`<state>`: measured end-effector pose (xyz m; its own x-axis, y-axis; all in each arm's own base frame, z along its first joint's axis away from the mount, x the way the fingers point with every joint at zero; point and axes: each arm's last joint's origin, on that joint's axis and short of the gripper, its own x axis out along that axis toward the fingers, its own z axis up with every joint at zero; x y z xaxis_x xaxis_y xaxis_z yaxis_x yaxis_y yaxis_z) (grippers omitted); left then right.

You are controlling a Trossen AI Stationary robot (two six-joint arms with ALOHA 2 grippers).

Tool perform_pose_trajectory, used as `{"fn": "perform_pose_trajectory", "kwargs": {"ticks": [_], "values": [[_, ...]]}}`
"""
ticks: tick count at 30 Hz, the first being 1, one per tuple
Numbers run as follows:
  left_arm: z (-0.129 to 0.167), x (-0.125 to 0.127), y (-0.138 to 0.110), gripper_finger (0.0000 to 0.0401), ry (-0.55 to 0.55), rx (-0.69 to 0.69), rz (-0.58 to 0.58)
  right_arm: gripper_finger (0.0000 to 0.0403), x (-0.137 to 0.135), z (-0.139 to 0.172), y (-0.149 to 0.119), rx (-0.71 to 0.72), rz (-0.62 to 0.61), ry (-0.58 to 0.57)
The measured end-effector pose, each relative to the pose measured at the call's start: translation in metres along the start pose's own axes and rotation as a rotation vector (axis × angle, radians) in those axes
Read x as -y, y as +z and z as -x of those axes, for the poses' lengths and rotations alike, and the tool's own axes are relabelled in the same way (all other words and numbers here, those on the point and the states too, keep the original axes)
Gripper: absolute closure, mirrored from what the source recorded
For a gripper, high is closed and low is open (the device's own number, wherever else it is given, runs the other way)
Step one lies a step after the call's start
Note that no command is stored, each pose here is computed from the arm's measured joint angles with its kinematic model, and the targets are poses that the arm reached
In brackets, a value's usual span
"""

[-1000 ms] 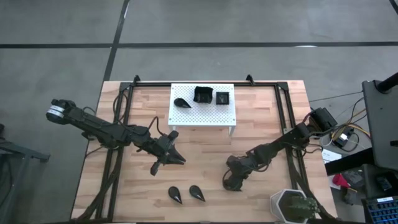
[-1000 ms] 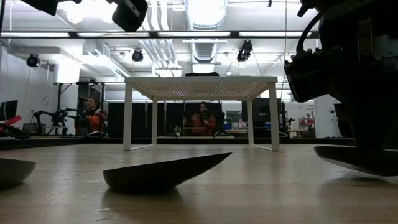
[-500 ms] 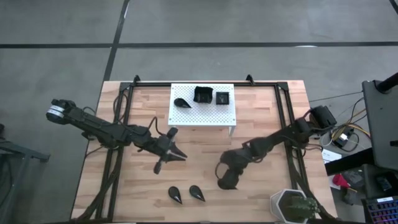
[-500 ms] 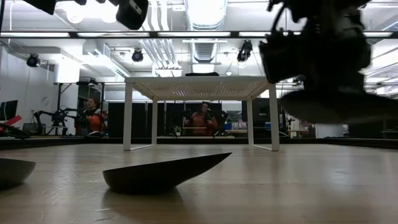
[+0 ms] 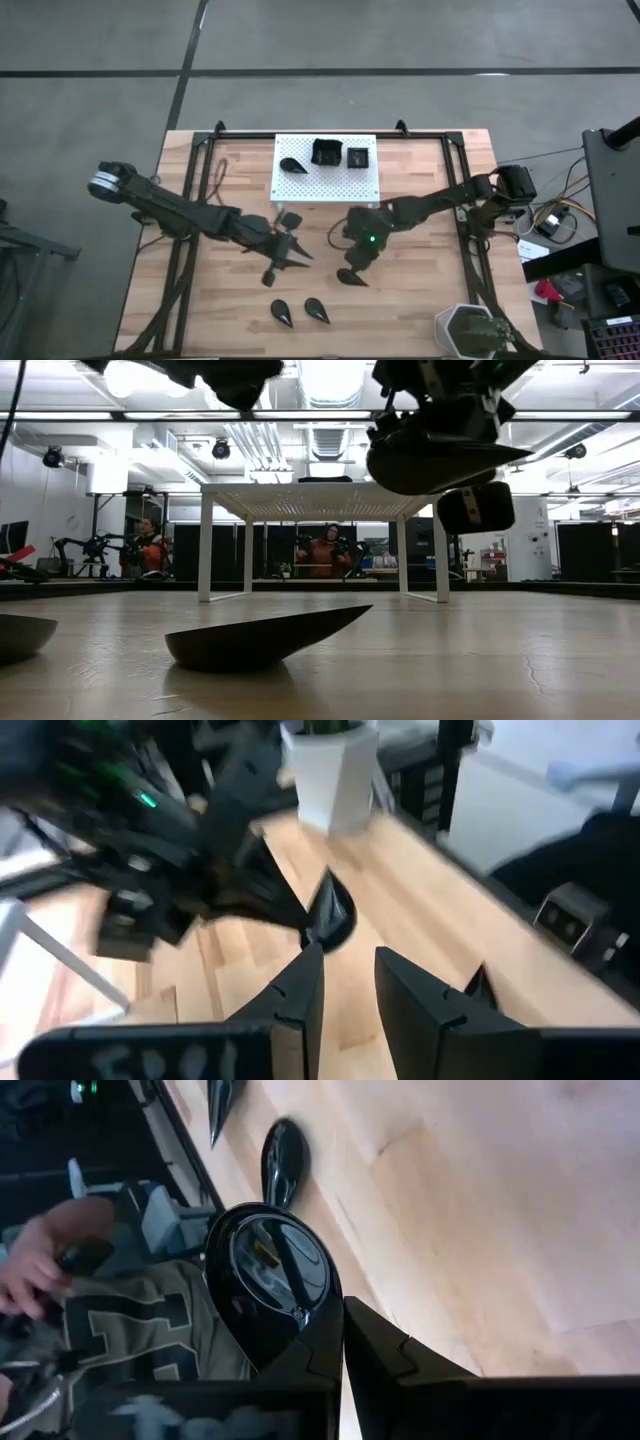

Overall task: Pick & Place Mini shaped plates
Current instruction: Stack the drop shaped plate on top of the drop shaped plate on the shelf

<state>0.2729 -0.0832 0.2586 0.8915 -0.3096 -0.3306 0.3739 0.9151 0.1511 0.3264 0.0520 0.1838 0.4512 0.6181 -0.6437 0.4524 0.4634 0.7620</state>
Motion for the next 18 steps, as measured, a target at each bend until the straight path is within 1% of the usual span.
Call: {"fn": "perform_pose_trajectory", "kwargs": {"ticks": [5,8,18], "values": [[-0.023,-0.004,0.015,0.0313,0.0,-0.141,0.002,0.0395,0.0,0.008,0.009,0.021,-0.03,0.014],[-0.034,-0.006,0.021,0.0313,-0.008,-0.194,0.005,0.0395,-0.003,0.01,0.012,0.03,-0.026,0.023],[-0.058,-0.006,0.027,0.0313,-0.023,-0.223,-0.041,0.0395,-0.012,0.011,0.013,0.024,0.014,0.049]]}}
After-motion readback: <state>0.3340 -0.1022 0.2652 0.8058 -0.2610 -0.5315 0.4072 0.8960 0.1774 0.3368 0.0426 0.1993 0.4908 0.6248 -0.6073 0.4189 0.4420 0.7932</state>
